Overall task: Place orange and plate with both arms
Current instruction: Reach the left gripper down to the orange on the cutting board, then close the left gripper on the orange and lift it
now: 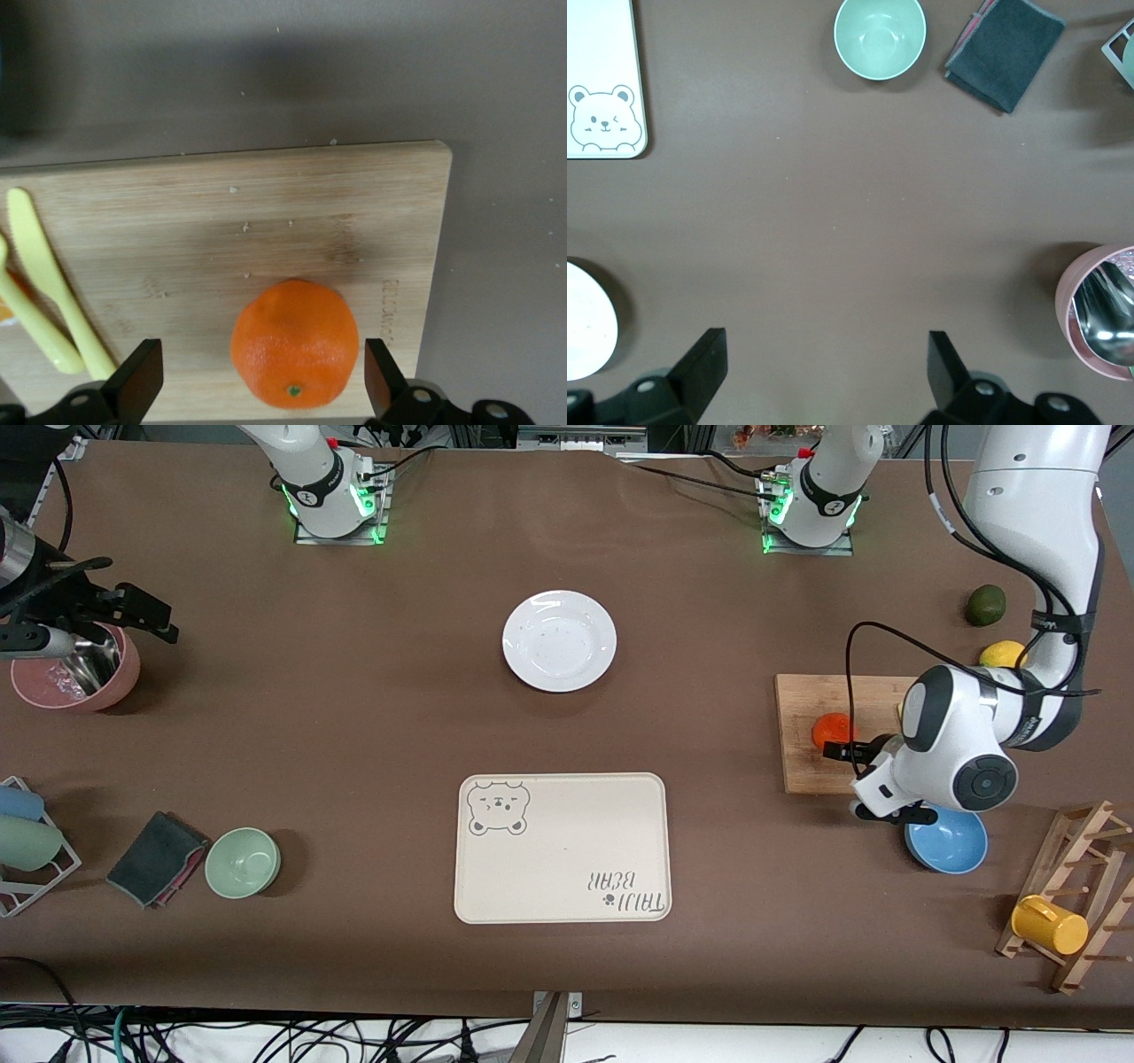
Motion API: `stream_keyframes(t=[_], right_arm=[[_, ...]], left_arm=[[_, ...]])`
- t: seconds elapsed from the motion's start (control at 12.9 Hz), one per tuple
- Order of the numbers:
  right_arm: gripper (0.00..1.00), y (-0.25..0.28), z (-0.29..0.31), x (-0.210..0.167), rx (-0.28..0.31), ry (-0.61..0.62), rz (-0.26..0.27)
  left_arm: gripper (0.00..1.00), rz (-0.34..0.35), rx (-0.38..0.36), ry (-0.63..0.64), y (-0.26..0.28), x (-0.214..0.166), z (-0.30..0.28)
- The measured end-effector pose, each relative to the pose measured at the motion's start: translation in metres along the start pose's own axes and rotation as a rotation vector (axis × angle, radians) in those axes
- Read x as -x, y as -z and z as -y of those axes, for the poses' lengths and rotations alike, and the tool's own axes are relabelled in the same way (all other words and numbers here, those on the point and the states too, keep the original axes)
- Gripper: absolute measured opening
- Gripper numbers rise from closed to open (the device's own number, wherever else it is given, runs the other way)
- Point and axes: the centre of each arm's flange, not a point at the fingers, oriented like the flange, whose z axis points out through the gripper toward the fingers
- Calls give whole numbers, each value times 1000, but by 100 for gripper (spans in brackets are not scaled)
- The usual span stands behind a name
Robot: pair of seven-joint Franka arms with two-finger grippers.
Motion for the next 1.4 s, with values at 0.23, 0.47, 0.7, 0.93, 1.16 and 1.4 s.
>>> stream_keyframes(t=[0.23, 0.47, 0.7, 0.93, 1.16, 1.4], right_arm=[[100, 0, 0, 0, 0, 0, 0], [100, 0, 0, 0, 0, 0, 0], [100, 0, 0, 0, 0, 0, 0], [100, 0, 0, 0, 0, 0, 0], [100, 0, 0, 0, 0, 0, 0], [100, 0, 0, 0, 0, 0, 0]], left_arm=[[100, -2, 4, 4, -27, 3, -1], [100, 5, 17, 12, -38, 5, -2], [96, 11, 38, 22, -41, 7, -4], [74, 14, 51, 32, -42, 8, -4], [68, 11, 53, 37, -41, 8, -4], [68, -15, 65, 63, -28, 5, -15]])
